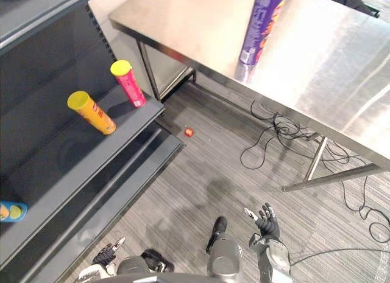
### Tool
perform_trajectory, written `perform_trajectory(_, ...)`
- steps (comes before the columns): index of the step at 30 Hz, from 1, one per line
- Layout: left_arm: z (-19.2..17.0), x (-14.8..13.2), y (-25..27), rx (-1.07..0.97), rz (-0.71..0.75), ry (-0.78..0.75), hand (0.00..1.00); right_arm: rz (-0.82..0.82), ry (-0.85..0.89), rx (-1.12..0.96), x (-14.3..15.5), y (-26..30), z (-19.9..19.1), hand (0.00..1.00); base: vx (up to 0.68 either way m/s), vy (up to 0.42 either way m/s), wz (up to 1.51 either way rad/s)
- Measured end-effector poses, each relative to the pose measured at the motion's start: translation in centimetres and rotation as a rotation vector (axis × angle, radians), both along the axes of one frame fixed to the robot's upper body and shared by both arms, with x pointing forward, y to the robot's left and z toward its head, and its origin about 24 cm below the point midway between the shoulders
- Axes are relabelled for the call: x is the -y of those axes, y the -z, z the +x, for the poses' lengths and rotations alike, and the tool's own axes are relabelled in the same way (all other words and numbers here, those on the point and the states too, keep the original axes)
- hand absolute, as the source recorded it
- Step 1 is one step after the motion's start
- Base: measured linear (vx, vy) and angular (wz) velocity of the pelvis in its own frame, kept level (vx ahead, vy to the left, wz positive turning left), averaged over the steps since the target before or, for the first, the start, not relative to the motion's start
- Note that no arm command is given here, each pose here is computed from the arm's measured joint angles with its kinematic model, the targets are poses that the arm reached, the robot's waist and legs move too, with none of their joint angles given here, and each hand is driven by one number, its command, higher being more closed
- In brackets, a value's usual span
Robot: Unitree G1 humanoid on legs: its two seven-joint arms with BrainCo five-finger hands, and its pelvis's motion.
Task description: Put the gum and the chips on the shelf.
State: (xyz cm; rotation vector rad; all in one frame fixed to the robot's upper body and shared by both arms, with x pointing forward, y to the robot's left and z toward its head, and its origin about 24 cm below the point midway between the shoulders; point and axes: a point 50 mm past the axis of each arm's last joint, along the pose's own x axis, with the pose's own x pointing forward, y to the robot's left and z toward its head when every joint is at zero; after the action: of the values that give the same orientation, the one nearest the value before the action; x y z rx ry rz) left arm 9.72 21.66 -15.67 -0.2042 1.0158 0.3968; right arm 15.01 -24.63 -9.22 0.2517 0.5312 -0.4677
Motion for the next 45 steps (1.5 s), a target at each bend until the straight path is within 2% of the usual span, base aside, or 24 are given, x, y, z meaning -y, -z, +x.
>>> perform_trajectory(3,0.5,-0.1,-0.4,0.058,-0.012,-0.051,0.0,-0.008,-0.002,-0.011,0.1,0.1,-0.7,0.0,0.04,-0.146,-1.04)
perform_trajectory(6,1.1,1.3,-0.3,0.081,-0.06,-0.065,0.0,-0.007,0.007,-0.01,0.5,0.1,-0.5,0.0,0.12,-0.072,-0.96)
perform_trajectory(15,1.3,2.6,-0.3,0.094,-0.093,-0.056,0.0,-0.009,0.01,-0.036,0.8,0.5,-1.5,0.0,0.2,0.112,-0.89)
perform_trajectory(18,1.2,1.9,-0.3,0.091,-0.069,-0.032,0.0,0.058,0.0,-0.064,-1.2,1.5,-2.7,0.0,0.22,0.257,-0.35)
perform_trajectory(22,1.1,1.6,-0.3,0.077,-0.043,0.002,0.0,0.077,0.008,-0.081,-1.6,1.9,-3.3,0.0,0.13,0.21,-0.09)
perform_trajectory(27,0.4,1.8,0.0,0.047,-0.037,0.017,0.0,0.079,0.066,-0.108,-0.9,2.4,-3.1,0.0,0.05,0.099,-0.57)
perform_trajectory(32,0.4,1.7,0.0,0.038,-0.008,0.049,0.0,0.08,0.203,-0.202,0.2,3.6,-5.3,0.0,-0.01,0.0,-0.03)
perform_trajectory(38,0.0,1.3,0.1,0.01,0.04,0.061,0.0,0.094,0.534,-0.253,4.2,4.0,-8.3,0.0,-0.04,-0.038,0.07)
perform_trajectory(43,-0.9,0.7,0.2,-0.013,0.043,-0.004,0.0,-0.036,0.748,-0.081,11.3,-0.2,-7.3,0.0,-0.04,-0.028,0.06)
perform_trajectory(45,-1.4,0.5,0.3,-0.025,0.047,-0.023,0.0,-0.156,0.763,0.111,14.2,-4.8,-4.6,0.0,-0.05,-0.017,-0.06)
